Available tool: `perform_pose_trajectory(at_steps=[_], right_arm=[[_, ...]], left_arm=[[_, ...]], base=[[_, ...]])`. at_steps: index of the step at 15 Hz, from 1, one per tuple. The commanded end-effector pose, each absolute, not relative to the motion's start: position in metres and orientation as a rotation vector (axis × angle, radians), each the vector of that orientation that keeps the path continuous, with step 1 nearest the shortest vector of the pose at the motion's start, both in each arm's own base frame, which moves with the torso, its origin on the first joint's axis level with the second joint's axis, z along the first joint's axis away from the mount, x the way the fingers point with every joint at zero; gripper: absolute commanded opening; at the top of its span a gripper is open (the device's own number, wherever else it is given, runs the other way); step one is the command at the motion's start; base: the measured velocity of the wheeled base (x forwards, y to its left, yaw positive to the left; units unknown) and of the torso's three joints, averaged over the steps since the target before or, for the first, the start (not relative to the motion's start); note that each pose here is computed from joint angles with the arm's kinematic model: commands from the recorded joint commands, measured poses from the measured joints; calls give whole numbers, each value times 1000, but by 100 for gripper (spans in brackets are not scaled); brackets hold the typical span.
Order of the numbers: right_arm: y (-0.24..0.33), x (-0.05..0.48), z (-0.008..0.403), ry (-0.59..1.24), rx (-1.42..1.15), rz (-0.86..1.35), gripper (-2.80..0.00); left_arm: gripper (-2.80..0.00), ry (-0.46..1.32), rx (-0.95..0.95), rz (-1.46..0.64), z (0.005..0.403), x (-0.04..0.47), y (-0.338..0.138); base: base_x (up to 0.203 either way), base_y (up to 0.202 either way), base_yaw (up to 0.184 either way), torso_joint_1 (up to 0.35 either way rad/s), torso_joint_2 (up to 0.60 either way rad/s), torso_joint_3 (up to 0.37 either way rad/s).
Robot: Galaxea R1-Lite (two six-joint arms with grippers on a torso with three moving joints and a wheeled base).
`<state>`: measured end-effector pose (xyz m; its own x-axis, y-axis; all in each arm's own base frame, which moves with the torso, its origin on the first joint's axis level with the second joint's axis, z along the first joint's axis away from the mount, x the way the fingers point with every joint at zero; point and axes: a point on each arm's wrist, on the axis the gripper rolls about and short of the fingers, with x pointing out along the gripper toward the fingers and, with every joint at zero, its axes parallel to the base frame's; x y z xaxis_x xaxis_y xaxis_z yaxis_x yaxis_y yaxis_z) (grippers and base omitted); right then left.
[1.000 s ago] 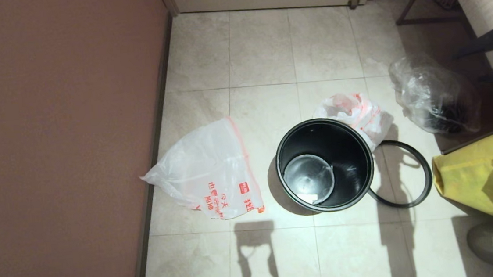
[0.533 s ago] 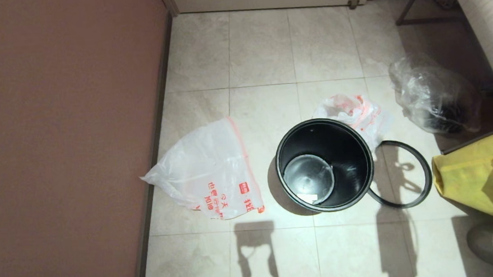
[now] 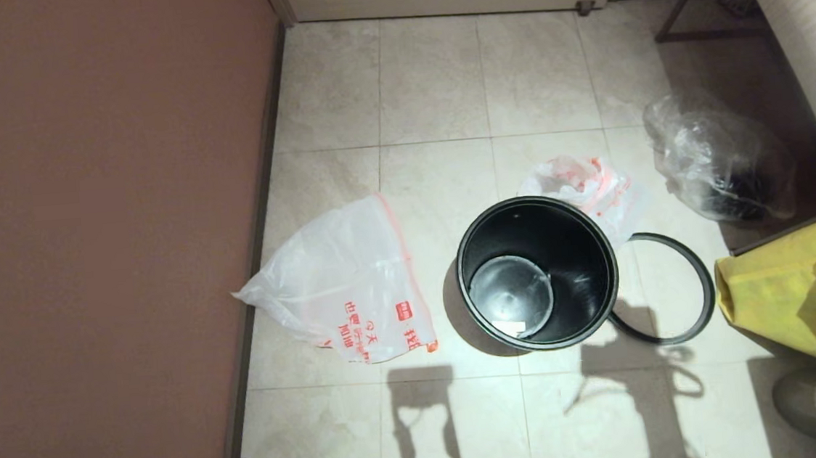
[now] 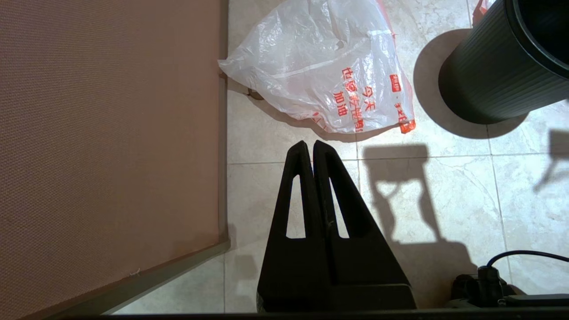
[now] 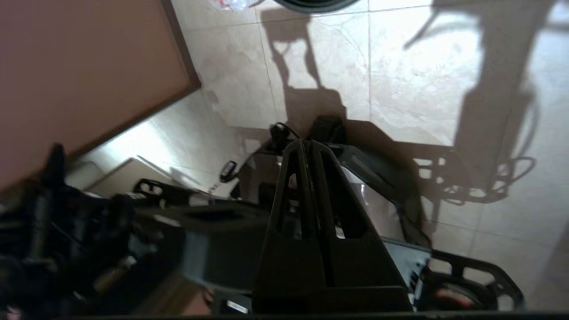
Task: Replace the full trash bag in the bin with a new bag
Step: Pick up a new trash bag
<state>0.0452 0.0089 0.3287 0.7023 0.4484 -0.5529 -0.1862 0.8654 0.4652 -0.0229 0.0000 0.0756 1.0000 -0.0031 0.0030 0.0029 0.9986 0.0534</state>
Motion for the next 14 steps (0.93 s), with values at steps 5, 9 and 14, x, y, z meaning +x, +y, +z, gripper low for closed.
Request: perform_pose_trajectory(at_steps=[5, 9, 14], right_arm=[[11, -86, 269, 389, 274, 173, -280], [6, -122, 242, 236, 221, -7, -280], [1, -127, 187, 212, 124, -1, -280]], left_arm=[[-280, -3, 54, -3, 76, -23, 0], [-280, -3, 54, -3, 76, -23, 0], [-280, -2, 54, -3, 76, -23, 0]], base=[[0, 0, 0, 0, 0, 0], [0, 0, 0, 0, 0, 0], [0, 0, 0, 0, 0, 0]])
